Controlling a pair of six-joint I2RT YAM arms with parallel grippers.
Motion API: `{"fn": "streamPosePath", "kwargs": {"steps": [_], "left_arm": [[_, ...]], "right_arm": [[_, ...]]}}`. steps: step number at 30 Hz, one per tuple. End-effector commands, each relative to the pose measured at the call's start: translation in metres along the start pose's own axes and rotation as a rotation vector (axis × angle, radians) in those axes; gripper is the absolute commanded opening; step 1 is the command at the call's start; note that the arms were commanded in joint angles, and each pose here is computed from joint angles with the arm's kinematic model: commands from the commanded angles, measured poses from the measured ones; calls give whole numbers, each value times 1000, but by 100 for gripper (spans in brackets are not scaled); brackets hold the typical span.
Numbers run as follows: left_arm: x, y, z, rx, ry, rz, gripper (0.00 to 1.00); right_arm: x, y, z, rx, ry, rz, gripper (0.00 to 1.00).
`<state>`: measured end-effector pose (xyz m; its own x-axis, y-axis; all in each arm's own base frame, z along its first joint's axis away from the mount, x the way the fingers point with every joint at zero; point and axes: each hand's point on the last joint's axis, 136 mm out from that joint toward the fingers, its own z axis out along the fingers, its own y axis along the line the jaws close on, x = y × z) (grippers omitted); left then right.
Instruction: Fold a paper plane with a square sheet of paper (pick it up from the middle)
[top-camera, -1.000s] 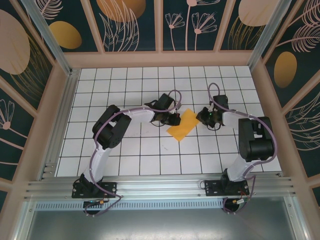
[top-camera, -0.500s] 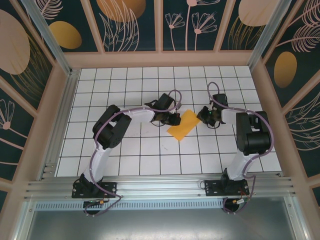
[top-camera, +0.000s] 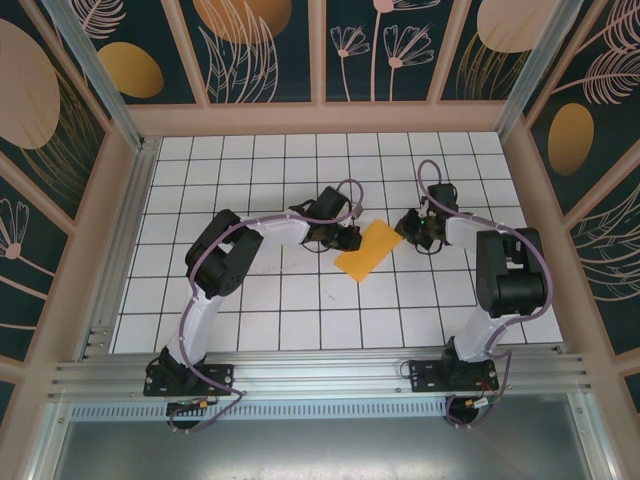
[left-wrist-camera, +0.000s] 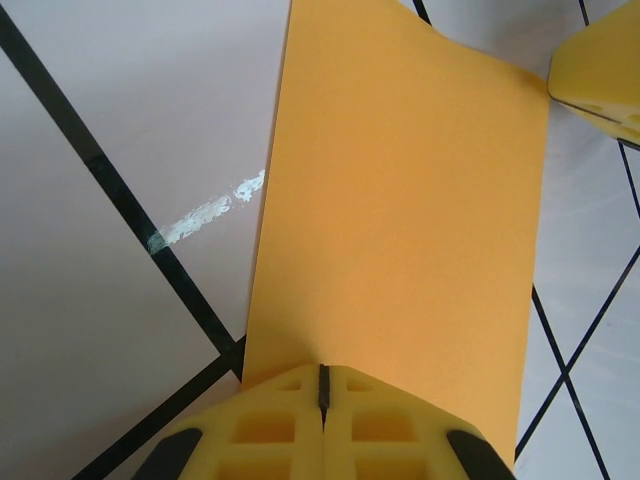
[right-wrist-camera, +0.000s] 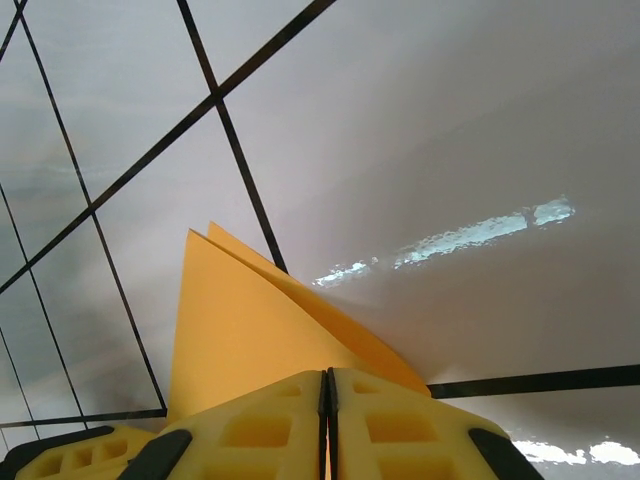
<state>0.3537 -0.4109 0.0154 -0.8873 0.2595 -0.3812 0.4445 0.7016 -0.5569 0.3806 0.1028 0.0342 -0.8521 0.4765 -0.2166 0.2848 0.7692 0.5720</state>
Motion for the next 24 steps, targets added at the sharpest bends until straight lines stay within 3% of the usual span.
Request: {"fn": "streamPosePath", "kwargs": {"steps": [1, 7, 14, 19, 24], "left_arm": [[47, 49, 19, -149, 141, -61, 1], [45, 47, 19, -138, 138, -61, 1], [31, 34, 17, -101, 108, -50, 1], [21, 28, 16, -89, 86, -47, 1], [19, 25, 17, -69, 78, -49, 1]], "right_arm": [[3, -13, 11, 33, 25, 14, 13], [2, -27, 16, 103, 27, 23, 13], [0, 16, -10, -9, 3, -57, 15], [38, 48, -19, -84, 44, -99, 15], [82, 47, -23, -69, 66, -71, 13]]}}
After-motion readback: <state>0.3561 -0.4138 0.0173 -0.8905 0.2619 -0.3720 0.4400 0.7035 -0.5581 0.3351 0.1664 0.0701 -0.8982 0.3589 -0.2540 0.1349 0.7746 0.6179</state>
